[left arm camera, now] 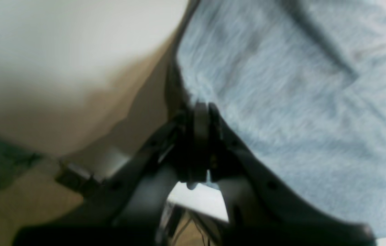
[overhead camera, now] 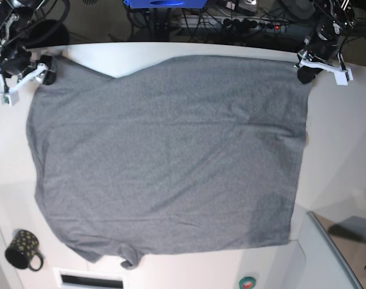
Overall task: Layout the t-shirt on the table in an organized manner, then fold the t-shirt properly
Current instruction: 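Release and regrasp the shirt corners with both grippers, then tug the shirt corners apart with both grippers to flatten it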
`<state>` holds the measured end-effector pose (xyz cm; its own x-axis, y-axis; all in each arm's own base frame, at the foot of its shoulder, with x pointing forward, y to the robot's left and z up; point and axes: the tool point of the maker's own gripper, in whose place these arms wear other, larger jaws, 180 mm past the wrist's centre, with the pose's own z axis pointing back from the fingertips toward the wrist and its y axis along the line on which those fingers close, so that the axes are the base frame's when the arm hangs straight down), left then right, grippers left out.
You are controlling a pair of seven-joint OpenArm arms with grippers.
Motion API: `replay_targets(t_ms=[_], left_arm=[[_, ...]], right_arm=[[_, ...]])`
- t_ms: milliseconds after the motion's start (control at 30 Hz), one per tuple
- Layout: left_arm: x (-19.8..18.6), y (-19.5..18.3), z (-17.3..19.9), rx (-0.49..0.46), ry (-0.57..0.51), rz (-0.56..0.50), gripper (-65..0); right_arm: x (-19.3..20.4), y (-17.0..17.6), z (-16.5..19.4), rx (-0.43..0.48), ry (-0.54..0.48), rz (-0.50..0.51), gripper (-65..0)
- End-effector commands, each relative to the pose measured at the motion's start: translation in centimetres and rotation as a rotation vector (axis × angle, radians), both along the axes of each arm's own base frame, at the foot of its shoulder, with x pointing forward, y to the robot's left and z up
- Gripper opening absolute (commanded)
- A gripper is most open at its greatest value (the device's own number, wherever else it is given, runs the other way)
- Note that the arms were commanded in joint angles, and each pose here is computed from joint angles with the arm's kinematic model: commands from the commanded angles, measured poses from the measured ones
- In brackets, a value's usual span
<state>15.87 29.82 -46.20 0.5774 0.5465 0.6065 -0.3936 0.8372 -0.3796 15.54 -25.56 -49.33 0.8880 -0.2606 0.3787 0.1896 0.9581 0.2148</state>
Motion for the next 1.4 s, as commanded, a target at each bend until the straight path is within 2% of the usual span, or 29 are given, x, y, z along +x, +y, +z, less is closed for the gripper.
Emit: replay_targets(t_ms=[0, 100, 233, 333, 433, 533, 600, 667, 700, 767, 933, 1000, 1133, 1367], left_arm=[[0.8, 0.6, 1.3, 0.026, -0.045, -0.005, -65.0], [1.3, -0.1, 1.5, 0.019, -0.029, -0.042, -65.0], [1.8, -0.4, 2.1, 0.025, -0.027, -0.069, -65.0], [2.8, -0.4, 2.8, 0.034, -0.054, -0.075, -65.0], [3.2, -0.2, 3.1, 0.038, -0.062, -0.072, -65.0], [3.5, 0.2, 3.4, 0.052, -0.065, -0.083, -65.0], [3.7, 0.4, 3.6, 0.056, -0.070, -0.083, -65.0], [3.6, 0.5, 3.4, 0.054, -0.066, -0.078, -65.0], [3.5, 0.5, 3.4, 0.054, -0.066, -0.077, -65.0], [3.4, 0.5, 3.4, 0.055, -0.064, -0.077, -65.0], [3.4, 0.8, 3.5, 0.064, -0.063, -0.079, -65.0], [3.4, 1.0, 3.6, 0.068, -0.062, -0.081, -65.0], [3.5, 1.2, 3.7, 0.074, -0.063, -0.080, -65.0], [3.4, 1.3, 3.7, 0.075, -0.061, -0.081, -65.0]], right_arm=[[-0.5, -0.4, 0.0, -0.011, 0.027, 0.008, -26.1], [-1.5, 0.7, -0.6, 0.018, 0.083, 0.019, -26.1], [-1.9, 1.6, -0.8, 0.036, 0.107, 0.027, -26.1], [-2.2, 3.3, -1.2, 0.052, 0.129, 0.085, -26.6], [-2.3, 4.2, -1.4, 0.057, 0.138, 0.128, -35.3], [-2.4, 4.5, -1.5, 0.060, 0.144, 0.134, -50.0], [-2.5, 4.5, -1.5, 0.060, 0.145, 0.135, -57.5], [-2.6, 4.3, -1.5, 0.058, 0.147, 0.132, -59.4], [-2.8, 4.2, -1.5, 0.057, 0.152, 0.132, -58.7], [-3.4, 3.9, -1.4, 0.047, 0.160, 0.132, -53.0], [-3.0, 1.2, 0.7, -0.007, 0.082, 0.038, -27.0], [-2.0, 0.2, 1.5, -0.004, 0.037, 0.007, -21.0], [0.2, -1.1, 1.2, 0.035, 0.002, -0.027, -20.4], [1.4, -1.3, -1.1, 0.145, 0.031, -0.096, -20.1]])
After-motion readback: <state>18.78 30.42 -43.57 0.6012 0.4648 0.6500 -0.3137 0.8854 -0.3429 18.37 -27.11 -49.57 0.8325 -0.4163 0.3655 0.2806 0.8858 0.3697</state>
